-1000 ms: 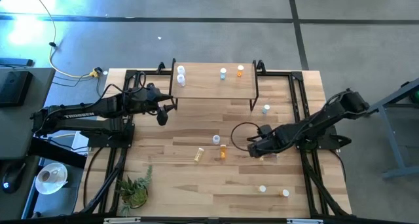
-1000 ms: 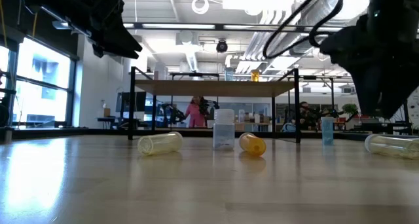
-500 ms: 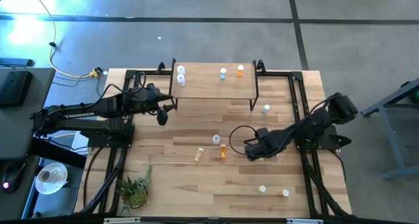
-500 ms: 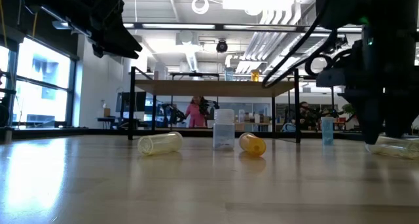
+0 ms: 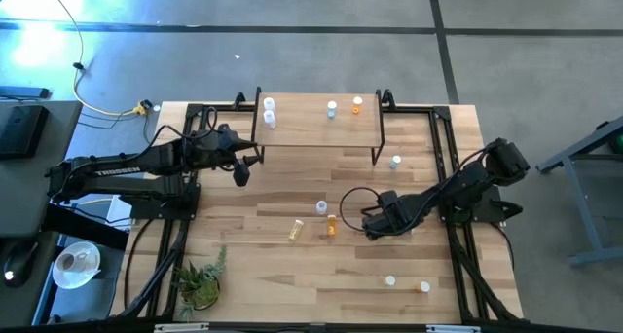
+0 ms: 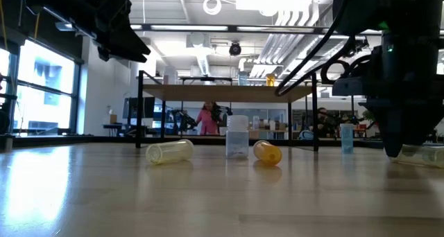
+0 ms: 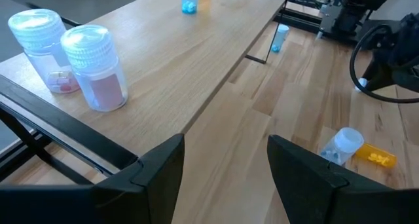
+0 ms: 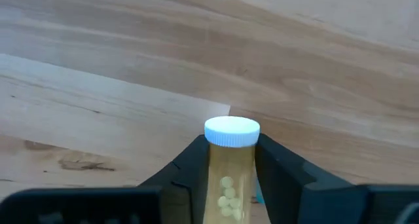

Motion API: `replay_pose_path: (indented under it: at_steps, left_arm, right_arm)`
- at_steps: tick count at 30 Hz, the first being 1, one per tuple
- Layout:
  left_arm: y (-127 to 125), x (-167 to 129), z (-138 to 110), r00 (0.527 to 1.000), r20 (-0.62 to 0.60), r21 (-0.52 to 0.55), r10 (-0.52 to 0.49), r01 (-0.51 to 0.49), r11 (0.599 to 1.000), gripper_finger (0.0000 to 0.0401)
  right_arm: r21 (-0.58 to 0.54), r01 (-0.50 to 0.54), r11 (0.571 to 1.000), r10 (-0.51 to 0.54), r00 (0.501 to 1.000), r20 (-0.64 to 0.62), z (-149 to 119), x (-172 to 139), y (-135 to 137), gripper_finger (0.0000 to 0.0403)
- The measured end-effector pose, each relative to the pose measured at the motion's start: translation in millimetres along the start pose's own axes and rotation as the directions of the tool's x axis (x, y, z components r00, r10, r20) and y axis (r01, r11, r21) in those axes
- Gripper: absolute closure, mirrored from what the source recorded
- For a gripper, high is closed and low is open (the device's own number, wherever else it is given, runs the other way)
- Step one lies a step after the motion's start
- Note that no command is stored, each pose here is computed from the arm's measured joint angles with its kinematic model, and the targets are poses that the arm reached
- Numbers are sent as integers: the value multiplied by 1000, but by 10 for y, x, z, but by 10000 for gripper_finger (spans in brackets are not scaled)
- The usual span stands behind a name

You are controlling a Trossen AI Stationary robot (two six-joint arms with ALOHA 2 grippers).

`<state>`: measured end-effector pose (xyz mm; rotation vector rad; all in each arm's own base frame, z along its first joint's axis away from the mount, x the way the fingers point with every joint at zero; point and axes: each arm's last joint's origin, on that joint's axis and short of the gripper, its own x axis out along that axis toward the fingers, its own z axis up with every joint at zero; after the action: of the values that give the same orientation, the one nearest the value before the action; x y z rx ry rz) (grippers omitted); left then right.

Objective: Pick and place medicine bottles onto shelf by color
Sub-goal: Put the top right yellow pill bottle on the shelf

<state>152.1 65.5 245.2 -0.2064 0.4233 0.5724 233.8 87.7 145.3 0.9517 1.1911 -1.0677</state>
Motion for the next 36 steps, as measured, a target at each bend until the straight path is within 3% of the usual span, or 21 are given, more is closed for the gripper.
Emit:
replay_pose_path:
  at_steps: [9,14,21,29,36]
  left_arm:
    - [-2,0,0,1000,-1,-20,-6,6,1000,192]
    - [-37,-2,1,992,-14,-64,-124,123,990,192]
    - [-71,-8,28,973,3,-21,-231,231,973,192]
    - [-97,-12,95,954,66,20,-291,290,957,192]
    - [-123,-31,189,925,158,76,-346,338,938,192]
  right_arm:
    - [-36,-14,999,15,1000,15,-3,-18,12,314]
    - [-94,-85,992,94,990,103,16,-170,157,315]
    - [-240,-166,957,228,938,261,193,-523,446,315]
    - [-438,-173,882,342,875,344,549,-936,710,315]
    - [-627,-157,763,481,786,389,869,-1335,904,315]
